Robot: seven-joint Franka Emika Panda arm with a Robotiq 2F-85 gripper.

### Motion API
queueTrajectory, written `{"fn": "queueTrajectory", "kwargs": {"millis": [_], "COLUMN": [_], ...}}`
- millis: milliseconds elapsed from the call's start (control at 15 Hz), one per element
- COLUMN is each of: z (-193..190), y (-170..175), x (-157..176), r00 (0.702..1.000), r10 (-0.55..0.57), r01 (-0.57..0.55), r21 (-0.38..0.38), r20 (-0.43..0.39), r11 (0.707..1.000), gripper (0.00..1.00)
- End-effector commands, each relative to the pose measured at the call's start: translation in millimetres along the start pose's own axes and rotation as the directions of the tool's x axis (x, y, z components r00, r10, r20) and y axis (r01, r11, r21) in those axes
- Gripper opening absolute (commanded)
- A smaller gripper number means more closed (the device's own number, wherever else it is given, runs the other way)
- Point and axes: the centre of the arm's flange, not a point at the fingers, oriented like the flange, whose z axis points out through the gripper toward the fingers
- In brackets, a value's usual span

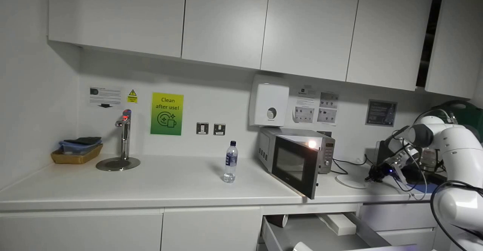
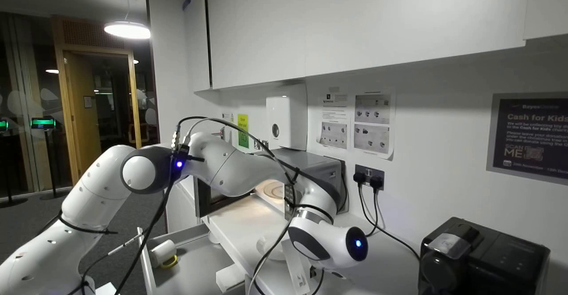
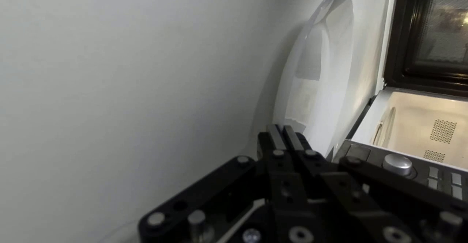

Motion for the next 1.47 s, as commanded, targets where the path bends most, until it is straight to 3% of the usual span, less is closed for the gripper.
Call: {"fn": "queueTrajectory", "kwargs": {"millis": [0, 67, 200, 733, 800, 1400], "z": [-11, -12, -13, -20, -22, -43], "y": [-2, -2, -3, -13, -15, -46], "x": [5, 5, 6, 9, 10, 13], "r00": [1.0, 1.0, 1.0, 0.999, 0.999, 0.997], "r10": [-0.027, -0.029, -0.031, -0.044, -0.048, -0.08], "r01": [0.027, 0.029, 0.031, 0.044, 0.048, 0.081], "r21": [0.045, 0.042, 0.039, 0.004, -0.005, -0.071], "r20": [0.0, 0.0, -0.004, -0.001, 0.002, 0.02], "r11": [0.999, 0.999, 0.999, 0.999, 0.999, 0.994], "gripper": [0.01, 0.29, 0.36, 0.95, 1.0, 1.0]}}
